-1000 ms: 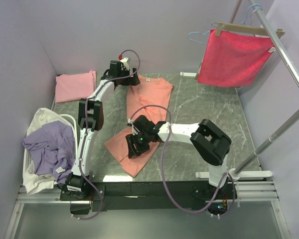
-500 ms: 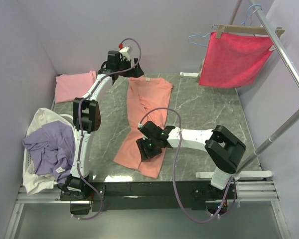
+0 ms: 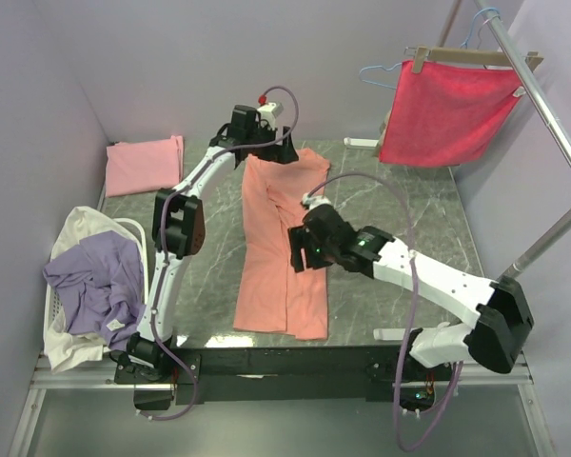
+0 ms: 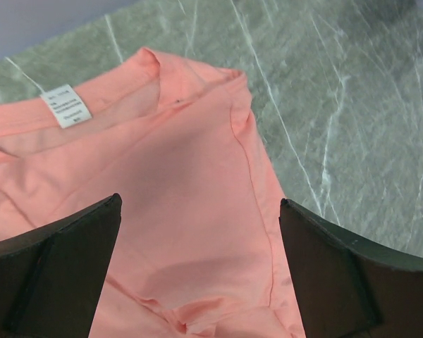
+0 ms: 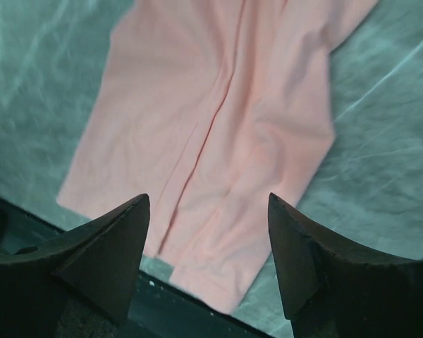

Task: Fold and stack the t-shirts
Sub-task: Rotate the tshirt 90 degrees

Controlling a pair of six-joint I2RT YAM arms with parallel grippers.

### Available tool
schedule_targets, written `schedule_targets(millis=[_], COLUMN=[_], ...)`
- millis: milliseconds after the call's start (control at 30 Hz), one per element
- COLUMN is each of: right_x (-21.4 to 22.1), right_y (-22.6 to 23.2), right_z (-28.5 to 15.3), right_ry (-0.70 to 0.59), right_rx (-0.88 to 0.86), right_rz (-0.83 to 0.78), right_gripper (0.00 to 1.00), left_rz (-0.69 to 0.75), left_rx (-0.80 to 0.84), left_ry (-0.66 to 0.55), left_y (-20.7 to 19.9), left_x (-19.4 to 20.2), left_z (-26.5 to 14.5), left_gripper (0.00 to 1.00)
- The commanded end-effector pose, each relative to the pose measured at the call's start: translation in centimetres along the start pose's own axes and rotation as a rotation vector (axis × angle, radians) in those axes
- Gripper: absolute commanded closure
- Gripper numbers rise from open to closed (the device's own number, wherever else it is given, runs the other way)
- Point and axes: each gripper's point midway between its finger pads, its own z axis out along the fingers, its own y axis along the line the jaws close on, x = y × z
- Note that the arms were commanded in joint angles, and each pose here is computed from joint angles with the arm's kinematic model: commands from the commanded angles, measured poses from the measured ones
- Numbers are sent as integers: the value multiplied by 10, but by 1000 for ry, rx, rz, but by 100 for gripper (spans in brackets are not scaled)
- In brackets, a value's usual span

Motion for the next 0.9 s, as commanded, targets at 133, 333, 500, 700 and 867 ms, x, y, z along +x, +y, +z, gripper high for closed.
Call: schedule_targets(millis=[133, 333, 500, 700, 867], right_x=[-62, -77, -84, -79, -76], right_y=[-52, -63, -56, -50, -47], right_z=[-14, -6, 6, 28, 51], right_ry=[-167, -185, -170, -116, -65], right_rx=[129, 127, 98, 69, 39], right_rz=[130, 172, 173, 174, 193], right_gripper=[25, 25, 25, 25, 26], left_rz=[-7, -18, -13, -29, -110], left_rx=[-51, -80, -122, -200, -197], left_ry=[77, 110, 90, -14, -105], left_y=[27, 42, 57, 88, 113], left_x=[43, 62, 68, 40, 17], left_z=[19, 34, 46, 49, 42], left_gripper=[1, 1, 1, 0, 1])
